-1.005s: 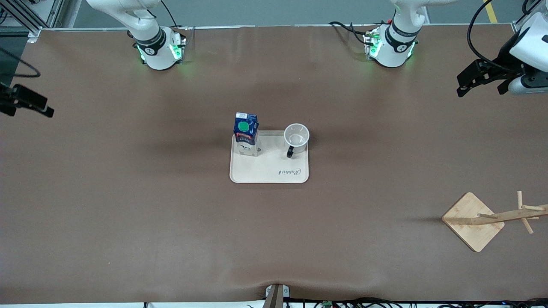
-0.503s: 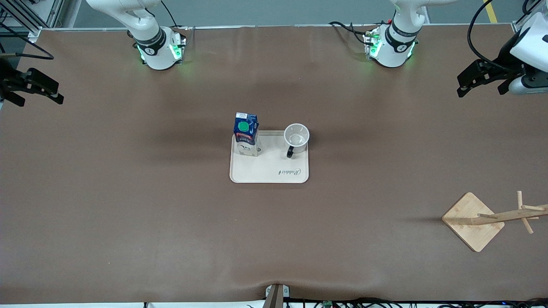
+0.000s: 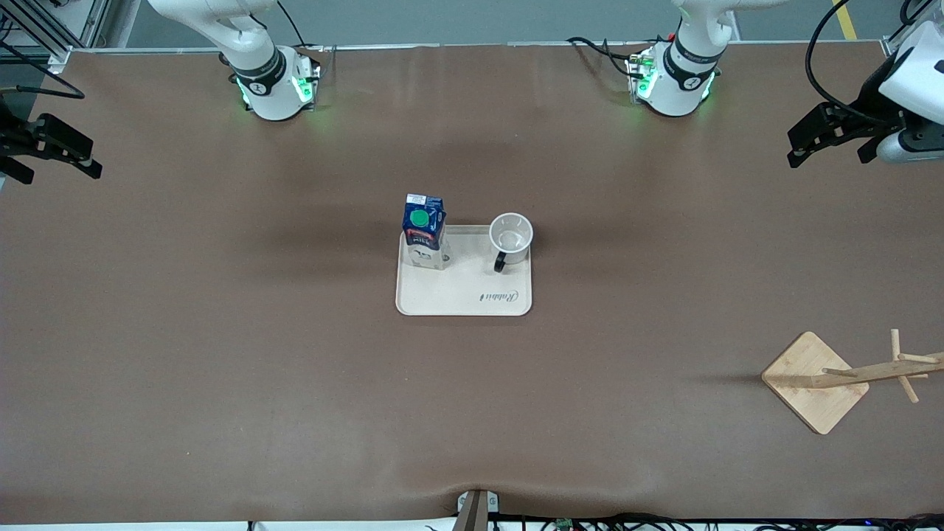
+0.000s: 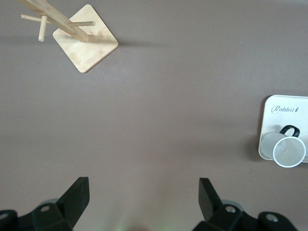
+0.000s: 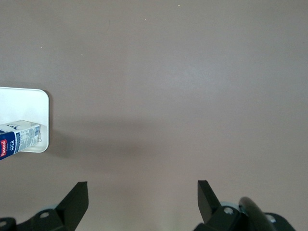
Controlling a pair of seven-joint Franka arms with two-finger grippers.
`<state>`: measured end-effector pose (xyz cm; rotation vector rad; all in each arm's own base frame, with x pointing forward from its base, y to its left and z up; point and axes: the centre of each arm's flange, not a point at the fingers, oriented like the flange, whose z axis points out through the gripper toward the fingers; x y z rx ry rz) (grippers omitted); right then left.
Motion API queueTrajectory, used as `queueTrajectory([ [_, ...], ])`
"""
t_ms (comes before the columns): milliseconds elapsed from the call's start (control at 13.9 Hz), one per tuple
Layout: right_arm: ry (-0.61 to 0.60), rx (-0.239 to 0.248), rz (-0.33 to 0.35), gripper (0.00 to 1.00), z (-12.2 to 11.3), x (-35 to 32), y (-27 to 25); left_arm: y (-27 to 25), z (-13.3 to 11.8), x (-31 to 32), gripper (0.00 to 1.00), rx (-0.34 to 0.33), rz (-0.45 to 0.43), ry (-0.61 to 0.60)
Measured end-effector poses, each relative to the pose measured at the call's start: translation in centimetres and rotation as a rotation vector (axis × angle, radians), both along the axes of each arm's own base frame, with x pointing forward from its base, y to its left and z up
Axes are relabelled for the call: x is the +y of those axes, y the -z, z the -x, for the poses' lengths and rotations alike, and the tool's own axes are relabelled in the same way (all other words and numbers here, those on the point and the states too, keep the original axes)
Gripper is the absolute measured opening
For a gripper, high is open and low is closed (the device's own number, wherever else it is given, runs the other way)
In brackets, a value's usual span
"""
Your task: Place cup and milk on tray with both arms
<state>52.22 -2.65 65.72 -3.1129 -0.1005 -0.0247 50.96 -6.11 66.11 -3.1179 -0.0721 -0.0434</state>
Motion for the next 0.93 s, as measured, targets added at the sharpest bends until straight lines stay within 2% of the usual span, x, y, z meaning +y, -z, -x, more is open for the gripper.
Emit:
queueTrajectory([
  [933,0.009,0.012,0.024,1.00,-0.27,-0.90,0.56,-0.54,0.29,0.30,1.00,0.014,-0.001,-0.006],
])
